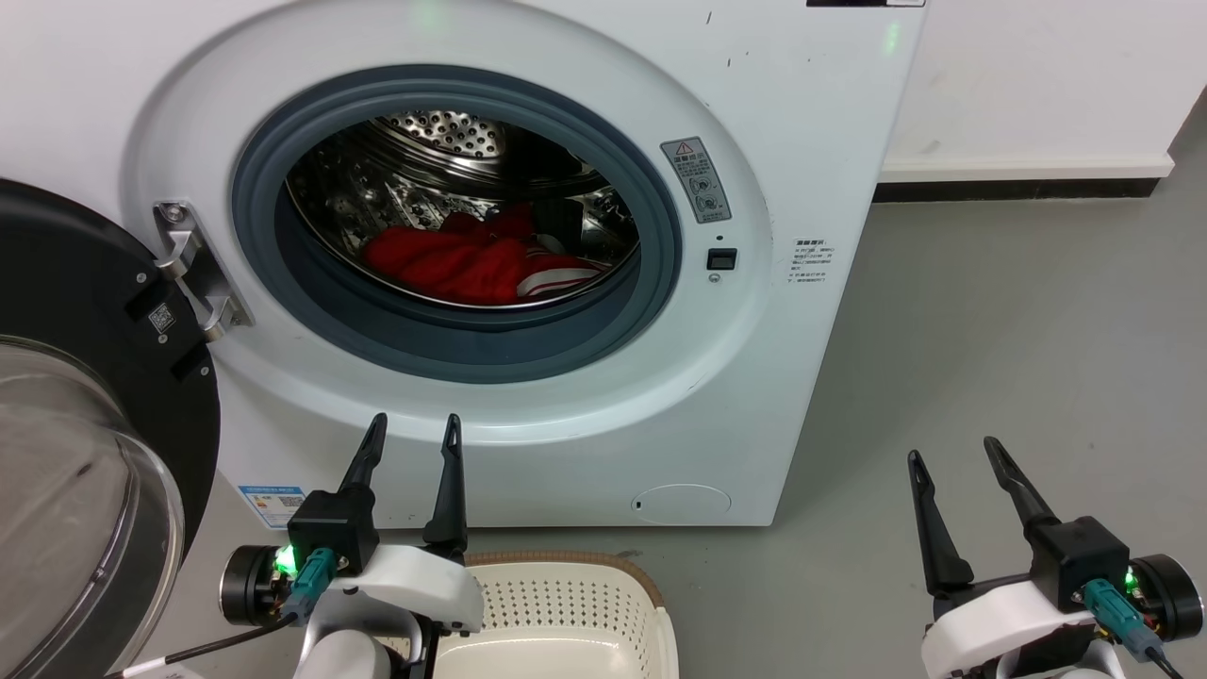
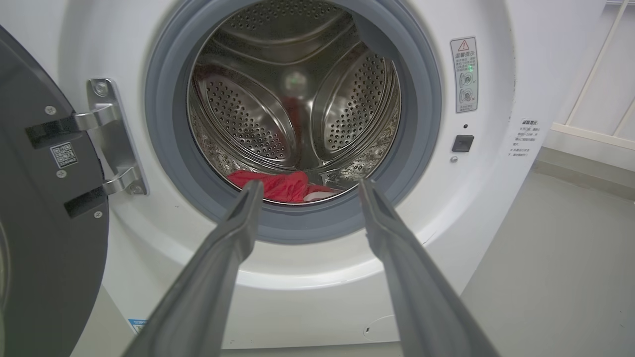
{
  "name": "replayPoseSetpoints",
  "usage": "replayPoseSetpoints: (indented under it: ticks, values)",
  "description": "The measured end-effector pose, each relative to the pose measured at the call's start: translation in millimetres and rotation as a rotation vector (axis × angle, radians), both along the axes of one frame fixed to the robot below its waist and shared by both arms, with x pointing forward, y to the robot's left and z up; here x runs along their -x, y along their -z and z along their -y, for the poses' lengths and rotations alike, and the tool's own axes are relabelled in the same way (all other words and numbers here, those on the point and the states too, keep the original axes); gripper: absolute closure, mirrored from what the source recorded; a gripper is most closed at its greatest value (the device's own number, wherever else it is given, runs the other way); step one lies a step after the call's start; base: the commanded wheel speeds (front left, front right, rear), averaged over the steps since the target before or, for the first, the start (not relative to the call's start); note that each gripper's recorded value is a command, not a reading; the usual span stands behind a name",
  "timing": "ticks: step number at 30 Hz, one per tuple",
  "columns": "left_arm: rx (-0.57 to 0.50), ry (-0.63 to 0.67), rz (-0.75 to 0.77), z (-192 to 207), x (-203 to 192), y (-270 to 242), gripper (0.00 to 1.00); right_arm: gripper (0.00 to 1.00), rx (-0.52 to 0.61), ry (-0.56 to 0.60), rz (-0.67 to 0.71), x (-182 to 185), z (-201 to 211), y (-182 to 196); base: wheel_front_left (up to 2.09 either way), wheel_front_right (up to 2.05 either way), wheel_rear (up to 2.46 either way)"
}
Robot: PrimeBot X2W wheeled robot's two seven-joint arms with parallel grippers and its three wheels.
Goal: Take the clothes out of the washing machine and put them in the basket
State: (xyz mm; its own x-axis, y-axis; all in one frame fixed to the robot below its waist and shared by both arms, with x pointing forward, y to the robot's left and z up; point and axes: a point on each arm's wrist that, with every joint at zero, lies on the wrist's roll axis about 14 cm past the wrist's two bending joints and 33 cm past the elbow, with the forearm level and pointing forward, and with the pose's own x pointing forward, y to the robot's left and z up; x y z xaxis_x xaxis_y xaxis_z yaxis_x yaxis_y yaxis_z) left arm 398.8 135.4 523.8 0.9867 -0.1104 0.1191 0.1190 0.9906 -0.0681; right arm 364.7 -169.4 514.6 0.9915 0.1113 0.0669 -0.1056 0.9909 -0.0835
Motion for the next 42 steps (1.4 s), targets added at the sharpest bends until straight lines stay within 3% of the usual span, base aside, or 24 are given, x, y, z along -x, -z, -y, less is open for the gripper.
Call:
replayPoseSetpoints:
  ticks: [8, 17, 28, 42]
  values:
    - [-0.003, -0.005, -0.005, 0.1, -4.7, 1.8, 0.00, 0.00, -0.006, -0.001, -0.012, -2.2, -0.3, 3.8, 0.00, 0.00, 0.00]
    - [-0.007, -0.019, -0.004, 4.0, -41.3, 2.7, 0.00, 0.00, -0.012, -0.005, -0.007, -24.6, -1.7, 3.8, 0.00, 0.00, 0.00]
    - [-0.035, -0.037, -0.043, 6.0, -122.1, 27.9, 0.00, 0.00, -0.020, -0.018, -0.037, -65.4, -5.1, 25.6, 0.00, 0.00, 0.00]
    - [-0.097, -0.011, -0.140, 11.9, -229.6, 94.5, 0.00, 0.00, -0.048, 0.031, -0.200, -88.4, 13.5, 101.1, 0.00, 0.00, 0.00]
